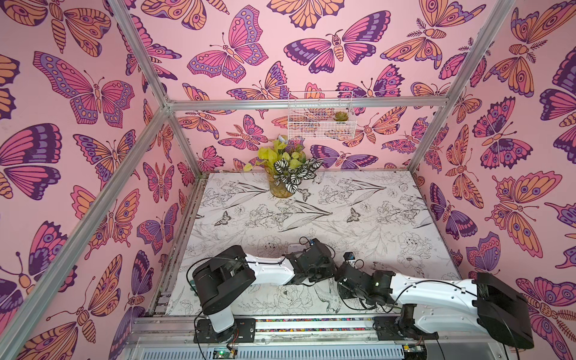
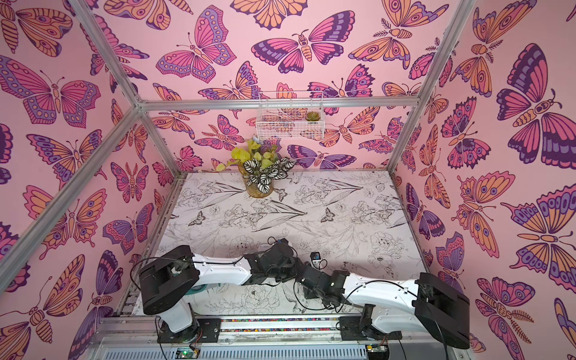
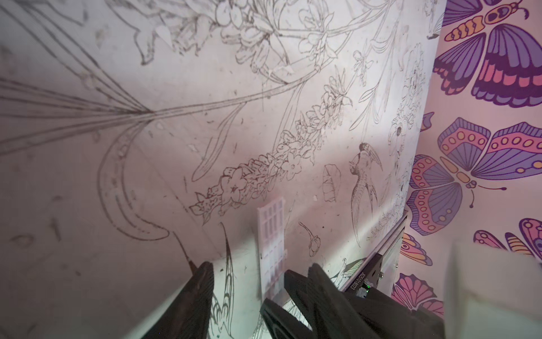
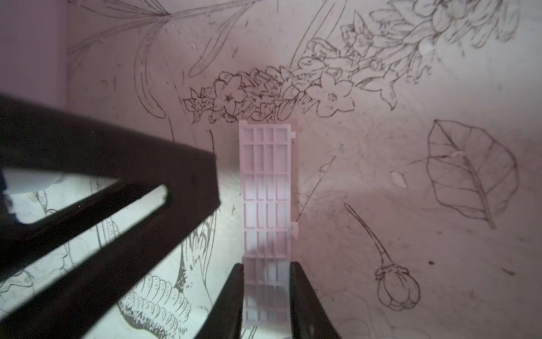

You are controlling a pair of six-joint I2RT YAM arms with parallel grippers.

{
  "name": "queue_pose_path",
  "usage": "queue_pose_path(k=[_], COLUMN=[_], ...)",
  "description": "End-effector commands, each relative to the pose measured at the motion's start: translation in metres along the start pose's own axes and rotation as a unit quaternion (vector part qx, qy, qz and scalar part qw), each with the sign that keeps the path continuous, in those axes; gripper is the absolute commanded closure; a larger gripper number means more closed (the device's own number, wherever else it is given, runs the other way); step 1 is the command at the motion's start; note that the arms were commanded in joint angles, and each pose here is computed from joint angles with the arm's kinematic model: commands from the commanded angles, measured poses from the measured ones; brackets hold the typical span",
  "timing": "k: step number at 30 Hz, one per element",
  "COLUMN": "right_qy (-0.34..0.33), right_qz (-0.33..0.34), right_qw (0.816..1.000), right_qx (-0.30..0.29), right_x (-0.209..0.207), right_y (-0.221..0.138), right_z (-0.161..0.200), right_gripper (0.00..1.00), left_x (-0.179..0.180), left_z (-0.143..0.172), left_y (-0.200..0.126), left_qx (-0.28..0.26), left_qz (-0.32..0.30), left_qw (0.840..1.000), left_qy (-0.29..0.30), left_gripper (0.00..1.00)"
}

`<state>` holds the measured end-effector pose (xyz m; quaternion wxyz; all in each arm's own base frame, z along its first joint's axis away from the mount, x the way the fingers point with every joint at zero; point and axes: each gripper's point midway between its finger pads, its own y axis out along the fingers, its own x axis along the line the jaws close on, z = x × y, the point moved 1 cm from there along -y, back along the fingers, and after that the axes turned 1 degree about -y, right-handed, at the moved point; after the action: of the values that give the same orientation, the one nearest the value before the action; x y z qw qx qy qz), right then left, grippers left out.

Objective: Insert the battery into the alarm
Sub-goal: Pick up the cover from the center of the board.

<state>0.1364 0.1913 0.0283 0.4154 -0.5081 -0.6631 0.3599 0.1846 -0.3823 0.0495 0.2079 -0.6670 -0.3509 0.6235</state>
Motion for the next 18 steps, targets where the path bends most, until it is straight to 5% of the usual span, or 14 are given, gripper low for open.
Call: queue_pose_path(k=[1, 18], right_qy=[0.007, 0.020], right_qz=[-0.011, -0.033], right_qw=[1.000, 0.999], right_qx=[-0.006, -0.014], right_x=[0.002, 0.007], right_y=[-0.003, -0.003], right_z=[0.000, -0.001], right_gripper=[0.73, 0.73], left_x=[-0.003, 0.011], left_z=[0.002, 0.012], left_y=[0.006, 0.033], left_qx=[0.004, 0.027], left_qz=[-0.002, 0.000], left_qw=[1.000, 1.000], left_qy=[0.002, -0.014], left_gripper=[0.46, 0.54])
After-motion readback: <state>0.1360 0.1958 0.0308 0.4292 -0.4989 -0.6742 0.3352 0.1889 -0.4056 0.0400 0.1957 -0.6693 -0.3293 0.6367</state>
